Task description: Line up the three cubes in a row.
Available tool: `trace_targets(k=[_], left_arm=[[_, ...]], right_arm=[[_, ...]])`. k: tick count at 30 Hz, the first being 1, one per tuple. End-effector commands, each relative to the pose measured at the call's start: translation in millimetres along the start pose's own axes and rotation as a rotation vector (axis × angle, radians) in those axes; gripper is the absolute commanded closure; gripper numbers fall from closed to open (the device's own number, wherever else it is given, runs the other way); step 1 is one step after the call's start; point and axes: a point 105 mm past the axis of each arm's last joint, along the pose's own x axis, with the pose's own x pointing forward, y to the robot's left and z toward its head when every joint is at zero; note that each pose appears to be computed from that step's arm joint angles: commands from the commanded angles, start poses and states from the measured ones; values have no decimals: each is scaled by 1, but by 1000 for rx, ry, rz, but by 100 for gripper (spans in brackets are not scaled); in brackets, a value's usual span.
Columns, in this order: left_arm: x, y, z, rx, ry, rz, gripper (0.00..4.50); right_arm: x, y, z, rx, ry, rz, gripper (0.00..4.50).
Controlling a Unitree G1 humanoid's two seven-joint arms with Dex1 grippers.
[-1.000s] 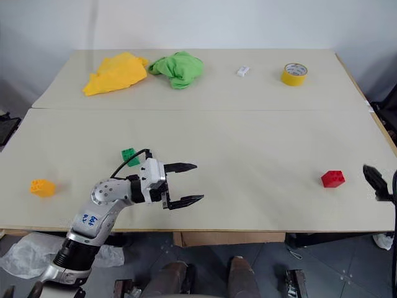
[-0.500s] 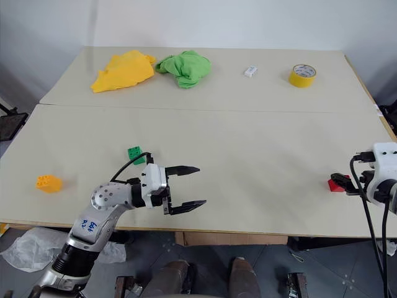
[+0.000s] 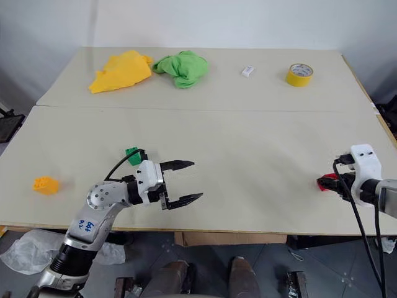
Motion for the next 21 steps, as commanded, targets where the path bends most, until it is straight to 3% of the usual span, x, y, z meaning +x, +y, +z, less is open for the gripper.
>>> trace_targets(k=[1, 3, 7, 9, 13, 16, 21], left_arm=[[-20, 4, 4, 29, 3, 32, 0], [-32, 3, -1, 19, 26, 36, 0], [-47, 6, -7, -4, 64, 63, 0], [-52, 9, -8, -5, 74, 95, 0], [-55, 9, -6, -2, 75, 127, 0], [-58, 2, -6, -16, 74, 153, 0], [-60, -1, -8, -24, 85, 189, 0]], right_arm=[[-1, 61, 45, -351, -53, 294, 299], [5, 98, 52, -561, -43, 490, 299], [22, 143, 62, -672, -6, 703, 299], [40, 162, 65, -768, 8, 736, 299], [64, 188, 77, -758, -9, 753, 299], [72, 208, 63, -873, 39, 807, 299], [80, 213, 54, -926, 56, 789, 299]])
